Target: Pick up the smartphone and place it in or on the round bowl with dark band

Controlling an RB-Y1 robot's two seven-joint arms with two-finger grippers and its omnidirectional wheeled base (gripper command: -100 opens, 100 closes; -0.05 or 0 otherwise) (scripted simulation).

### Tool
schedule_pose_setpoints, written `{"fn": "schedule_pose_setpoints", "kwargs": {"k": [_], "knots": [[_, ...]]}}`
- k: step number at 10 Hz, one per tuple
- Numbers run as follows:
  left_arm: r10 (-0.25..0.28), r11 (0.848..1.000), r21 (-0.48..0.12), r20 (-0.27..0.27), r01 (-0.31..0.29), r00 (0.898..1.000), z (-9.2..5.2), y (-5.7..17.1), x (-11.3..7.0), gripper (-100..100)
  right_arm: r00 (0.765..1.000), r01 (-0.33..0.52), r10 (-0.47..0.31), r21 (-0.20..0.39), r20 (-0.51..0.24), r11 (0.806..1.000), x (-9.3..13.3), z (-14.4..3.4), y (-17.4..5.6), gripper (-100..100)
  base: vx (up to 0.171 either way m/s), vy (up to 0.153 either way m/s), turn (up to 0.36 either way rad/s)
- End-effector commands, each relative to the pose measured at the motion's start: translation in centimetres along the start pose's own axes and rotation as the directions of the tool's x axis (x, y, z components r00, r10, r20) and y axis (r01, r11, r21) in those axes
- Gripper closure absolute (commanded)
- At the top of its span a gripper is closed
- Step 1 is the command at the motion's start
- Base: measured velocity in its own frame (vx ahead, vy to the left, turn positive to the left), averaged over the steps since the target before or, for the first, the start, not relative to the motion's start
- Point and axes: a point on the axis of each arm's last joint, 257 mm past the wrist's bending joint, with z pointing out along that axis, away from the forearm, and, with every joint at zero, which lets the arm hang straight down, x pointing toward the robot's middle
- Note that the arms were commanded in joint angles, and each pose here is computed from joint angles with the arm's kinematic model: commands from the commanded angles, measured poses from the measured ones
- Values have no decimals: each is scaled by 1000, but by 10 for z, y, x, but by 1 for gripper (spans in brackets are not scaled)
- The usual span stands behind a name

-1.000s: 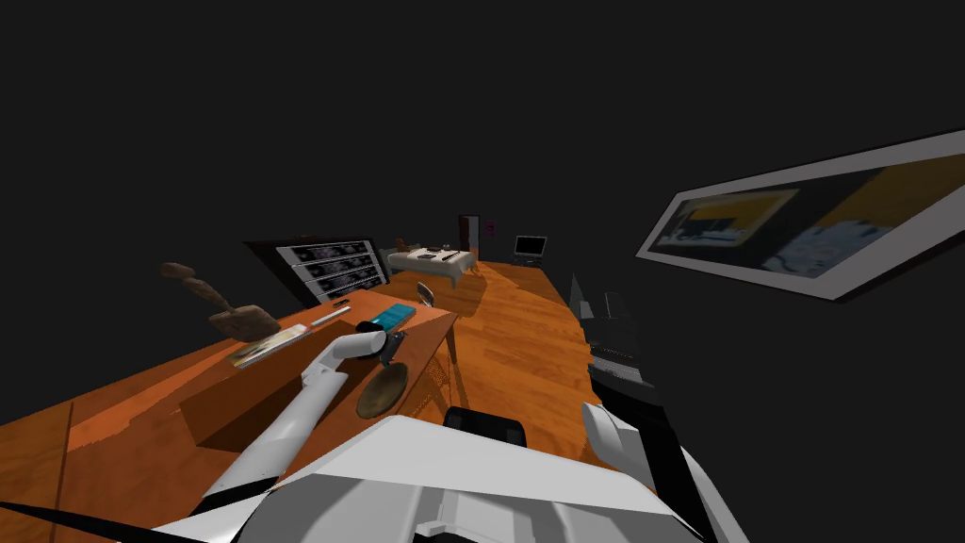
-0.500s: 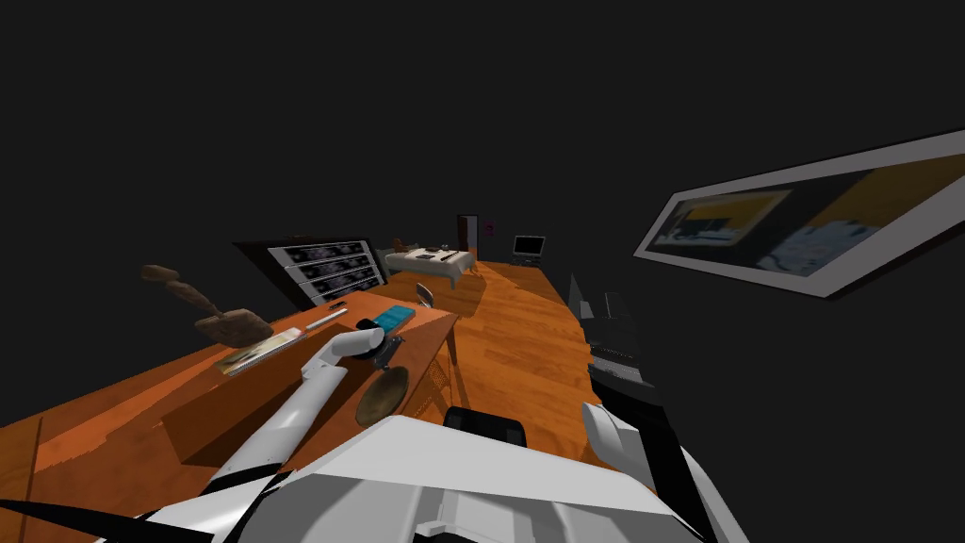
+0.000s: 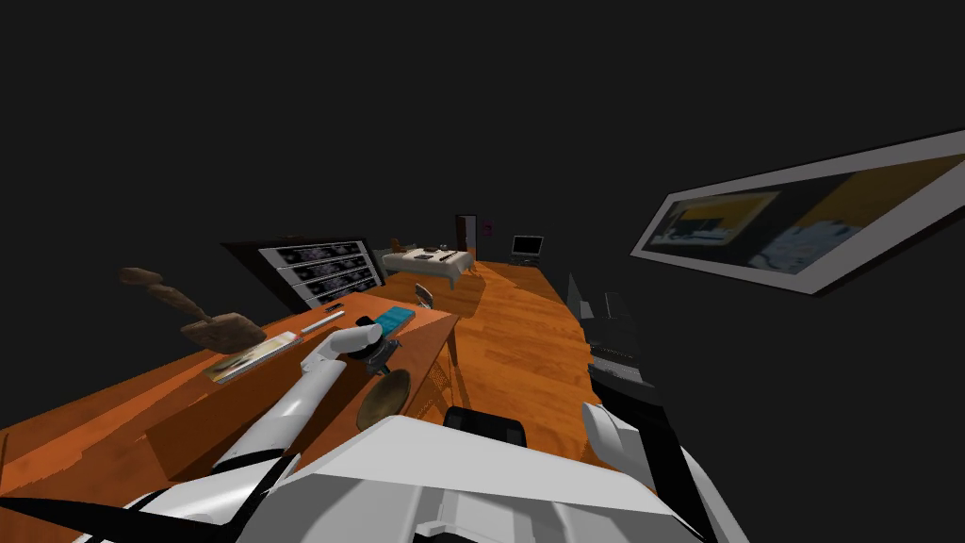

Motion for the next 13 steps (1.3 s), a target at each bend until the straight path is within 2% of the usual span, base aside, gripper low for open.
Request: {"fn": "schedule_pose_setpoints", "kwargs": {"k": [1, 2, 6, 8, 9, 10, 13], "knots": [[11, 999, -51, -27, -12, 1000, -1, 10, 0, -100, 1000, 0, 0, 0, 0, 1000, 0, 0, 0, 0, -3, 71, -74], [11, 998, -59, -31, -13, 999, -1, 12, 1, -100, 1000, 0, 0, 0, 0, 1000, 0, 0, 0, 0, -1, 58, -23], [26, 987, -156, -91, -40, 996, -7, 31, 1, -100, 1000, 0, 0, 0, 0, 1000, 0, 0, 0, 0, 2, 63, -48], [26, 987, -158, -92, -40, 995, -7, 31, 1, -100, 1000, 0, 0, 0, 0, 1000, 0, 0, 0, 0, 3, 45, -22], [27, 986, -161, -94, -42, 995, -7, 31, 1, 0, 1000, 0, 0, 0, 0, 1000, 0, 0, 0, 0, 0, 6, 1], [22, 986, -161, -93, -37, 995, 2, 33, 4, -100, 1000, 0, 0, 0, 0, 1000, 0, 0, 0, 0, -4, 13, -31], [16, 986, -161, -91, -31, 996, 16, 36, 10, -100, 1000, 0, 0, 0, 0, 1000, 0, 0, 0, 0, -10, 22, -27]]}}
